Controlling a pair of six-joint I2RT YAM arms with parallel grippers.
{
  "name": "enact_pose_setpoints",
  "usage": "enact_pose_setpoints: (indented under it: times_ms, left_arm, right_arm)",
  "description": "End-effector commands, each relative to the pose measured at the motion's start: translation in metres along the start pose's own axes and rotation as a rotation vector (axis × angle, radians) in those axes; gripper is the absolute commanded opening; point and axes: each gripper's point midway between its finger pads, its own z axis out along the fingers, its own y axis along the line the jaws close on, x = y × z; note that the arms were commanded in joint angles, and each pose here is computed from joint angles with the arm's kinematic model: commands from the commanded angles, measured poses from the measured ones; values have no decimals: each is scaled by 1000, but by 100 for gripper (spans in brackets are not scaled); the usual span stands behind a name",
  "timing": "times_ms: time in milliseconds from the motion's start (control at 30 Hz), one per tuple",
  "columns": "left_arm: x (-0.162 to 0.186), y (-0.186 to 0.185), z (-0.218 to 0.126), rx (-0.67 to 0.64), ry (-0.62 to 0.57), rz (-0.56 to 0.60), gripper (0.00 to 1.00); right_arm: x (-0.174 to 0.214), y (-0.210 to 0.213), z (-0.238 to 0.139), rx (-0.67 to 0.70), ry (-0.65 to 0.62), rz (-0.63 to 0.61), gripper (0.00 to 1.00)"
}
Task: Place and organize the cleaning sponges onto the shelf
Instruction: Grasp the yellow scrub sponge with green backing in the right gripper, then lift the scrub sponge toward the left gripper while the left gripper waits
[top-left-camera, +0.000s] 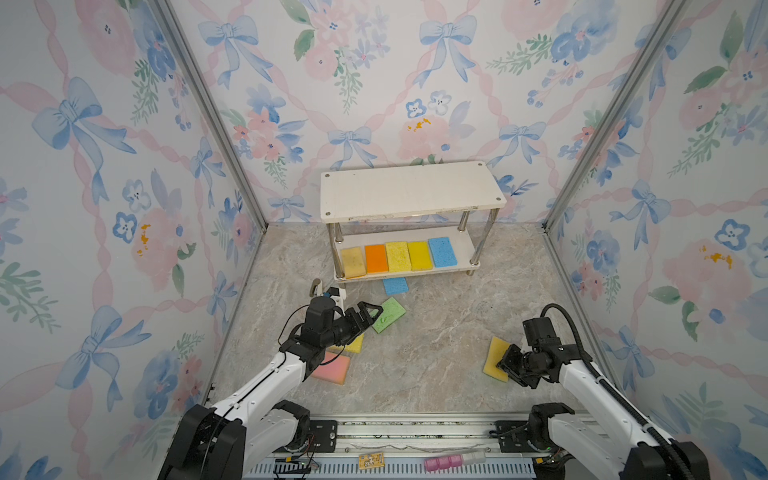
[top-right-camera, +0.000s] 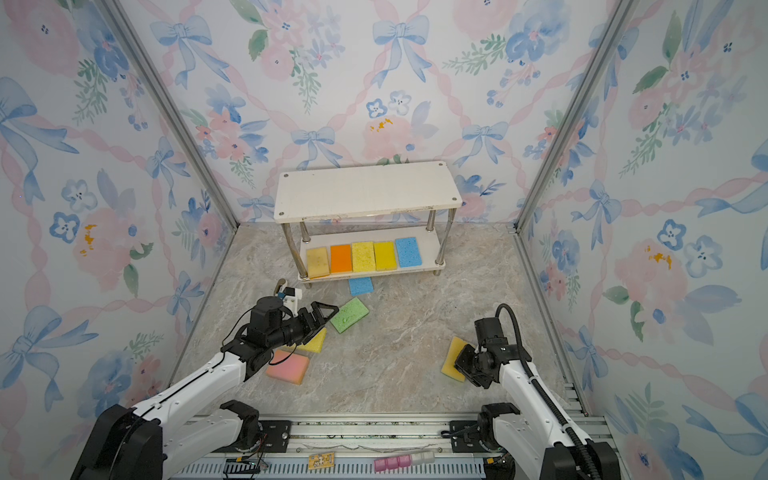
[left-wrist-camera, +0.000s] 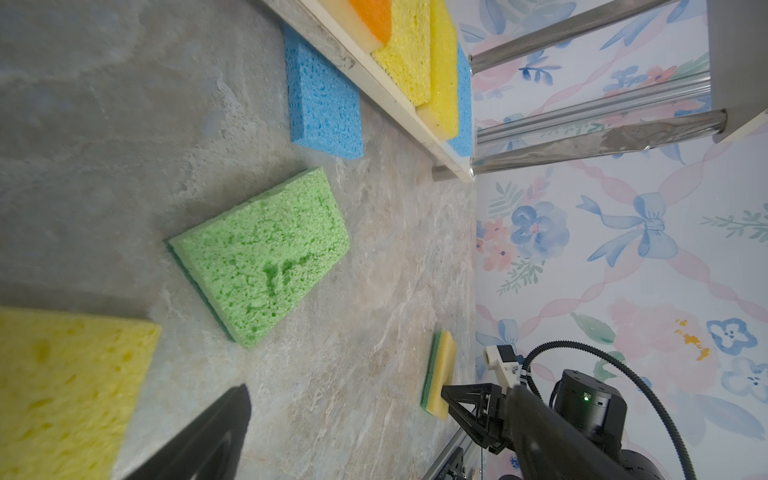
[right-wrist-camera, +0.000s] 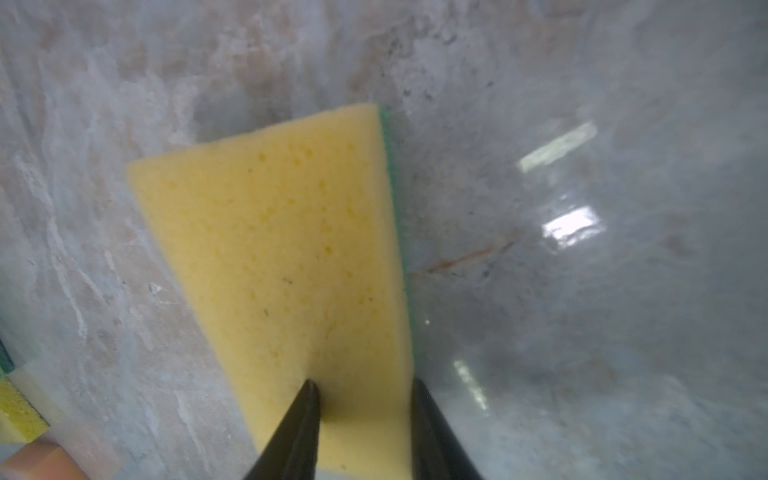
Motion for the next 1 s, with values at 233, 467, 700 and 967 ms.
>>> enact_pose_setpoints:
  times_ms: [233, 467, 700, 967]
  left_arm:
    - [1, -28, 5, 97, 54, 71, 98]
    - [8, -53, 11, 200, 137, 108, 98]
    - [11, -74, 9, 274, 173, 120, 98]
    - [9, -75, 5, 276, 149, 119, 96]
  right_arm:
    - [-25, 43, -26, -86, -44, -116, 13]
    - [-12, 156, -38, -229, 104, -491, 12]
    - [28, 266, -50, -416, 214, -726, 12]
    - [73, 315, -48, -473, 314, -858, 12]
